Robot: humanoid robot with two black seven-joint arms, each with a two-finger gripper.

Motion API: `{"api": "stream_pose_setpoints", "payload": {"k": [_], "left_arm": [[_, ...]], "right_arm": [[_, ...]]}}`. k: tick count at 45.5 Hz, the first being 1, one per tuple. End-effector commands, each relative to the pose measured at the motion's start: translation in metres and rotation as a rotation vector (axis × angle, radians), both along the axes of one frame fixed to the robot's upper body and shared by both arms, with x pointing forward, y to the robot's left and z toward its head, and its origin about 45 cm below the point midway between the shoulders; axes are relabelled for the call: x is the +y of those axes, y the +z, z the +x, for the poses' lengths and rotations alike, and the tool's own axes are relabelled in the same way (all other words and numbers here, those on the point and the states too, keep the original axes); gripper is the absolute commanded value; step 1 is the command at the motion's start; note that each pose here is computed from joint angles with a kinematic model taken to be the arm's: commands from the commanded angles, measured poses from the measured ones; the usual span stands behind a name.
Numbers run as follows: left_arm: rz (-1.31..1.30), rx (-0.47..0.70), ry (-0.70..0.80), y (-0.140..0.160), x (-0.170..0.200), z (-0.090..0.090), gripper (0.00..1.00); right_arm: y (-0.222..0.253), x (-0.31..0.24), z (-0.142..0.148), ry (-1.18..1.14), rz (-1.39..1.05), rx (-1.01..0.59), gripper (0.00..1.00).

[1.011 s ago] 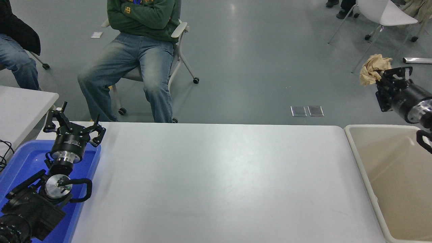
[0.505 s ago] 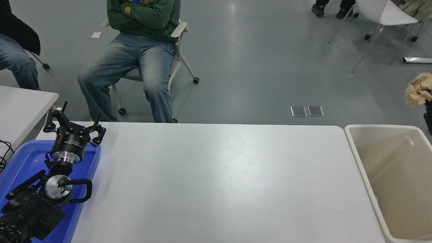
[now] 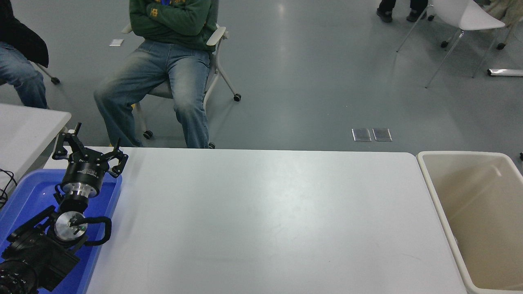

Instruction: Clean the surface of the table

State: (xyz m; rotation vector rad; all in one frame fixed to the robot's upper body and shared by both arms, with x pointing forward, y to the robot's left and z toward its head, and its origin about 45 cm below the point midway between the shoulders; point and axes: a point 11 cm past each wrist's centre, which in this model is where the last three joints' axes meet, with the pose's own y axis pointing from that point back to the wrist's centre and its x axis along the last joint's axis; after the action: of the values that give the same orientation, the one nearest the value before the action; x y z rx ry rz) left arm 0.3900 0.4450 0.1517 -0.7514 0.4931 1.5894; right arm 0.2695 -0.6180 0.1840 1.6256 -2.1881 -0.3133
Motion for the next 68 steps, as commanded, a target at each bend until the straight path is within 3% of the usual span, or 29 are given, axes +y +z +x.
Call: {"api": "stream_pose_setpoints", "payload": {"k": [1,12,23,32,68], "left_arm": [[0.000,-0.001,-0.001,0.000,0.000,0.000,1.00],[0.000,0.000,0.000,0.000,0.000,0.000,1.00],[0.000,-0.001,-0.001,0.000,0.000,0.000,1.00],[0.000,-0.001,-0.001,0.000,0.000,0.000,1.00],[0.000,0.000,0.000,0.000,0.000,0.000,1.00]], "right_arm": [[-0.045,-0.005,-0.027,-0.048,0.010,0.076,0.00],[-0.085,0.020,-0.019,-0.060,0.034,0.108,0.00],[-0.108,0.046,0.011,-0.086,-0.009,0.115,0.00],[-0.110,0.062,0.031,-0.125,-0.052,0.096,0.00],[-0.112,0.088,0.055,-0.176,-0.135,0.085,0.00]]}}
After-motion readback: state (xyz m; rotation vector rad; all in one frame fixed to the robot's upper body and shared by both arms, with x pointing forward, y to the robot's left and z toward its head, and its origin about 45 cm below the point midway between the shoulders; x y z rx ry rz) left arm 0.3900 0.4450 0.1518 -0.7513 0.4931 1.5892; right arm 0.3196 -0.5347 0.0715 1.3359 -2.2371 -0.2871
